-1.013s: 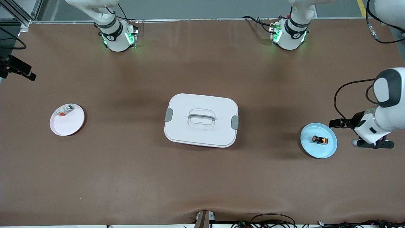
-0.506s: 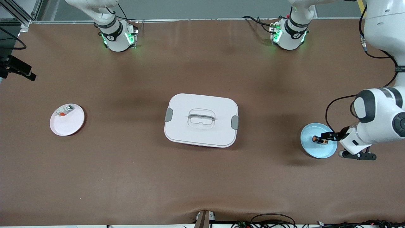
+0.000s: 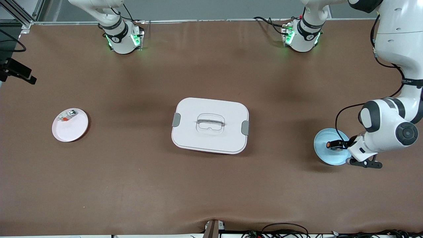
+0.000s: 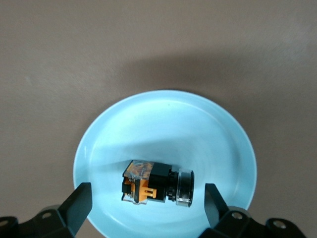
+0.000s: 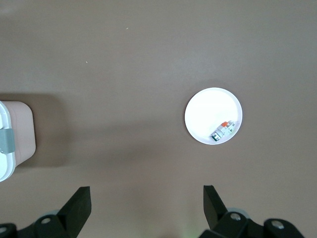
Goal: Transfer orange switch to right arm and place
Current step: 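Lower the left gripper and grasp the orange switch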
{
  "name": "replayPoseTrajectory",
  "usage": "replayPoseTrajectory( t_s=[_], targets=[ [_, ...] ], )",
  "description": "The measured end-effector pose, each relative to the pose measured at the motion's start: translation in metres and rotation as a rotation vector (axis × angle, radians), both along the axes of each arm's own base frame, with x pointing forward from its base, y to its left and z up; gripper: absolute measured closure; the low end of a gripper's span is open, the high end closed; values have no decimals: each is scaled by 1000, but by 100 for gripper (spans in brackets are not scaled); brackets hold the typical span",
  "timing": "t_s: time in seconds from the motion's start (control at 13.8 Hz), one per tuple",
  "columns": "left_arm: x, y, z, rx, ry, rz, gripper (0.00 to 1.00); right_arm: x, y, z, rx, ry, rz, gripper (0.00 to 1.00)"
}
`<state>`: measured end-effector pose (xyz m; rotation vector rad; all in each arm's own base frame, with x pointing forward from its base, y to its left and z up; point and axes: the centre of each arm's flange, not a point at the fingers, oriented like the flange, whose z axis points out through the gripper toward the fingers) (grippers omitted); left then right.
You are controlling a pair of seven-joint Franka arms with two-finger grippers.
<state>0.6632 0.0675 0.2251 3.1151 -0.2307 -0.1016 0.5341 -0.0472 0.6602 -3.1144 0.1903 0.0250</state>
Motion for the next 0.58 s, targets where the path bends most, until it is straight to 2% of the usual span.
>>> replayPoseTrajectory(
  t_s=[0.22,0.58],
  targets=[
    [-7,-7,-11,-24,8,7,0,0,0,0,0,0,0,0],
    [-7,-8,-17,-25,-22,-14,0,0,0,0,0,0,0,0]
  ],
)
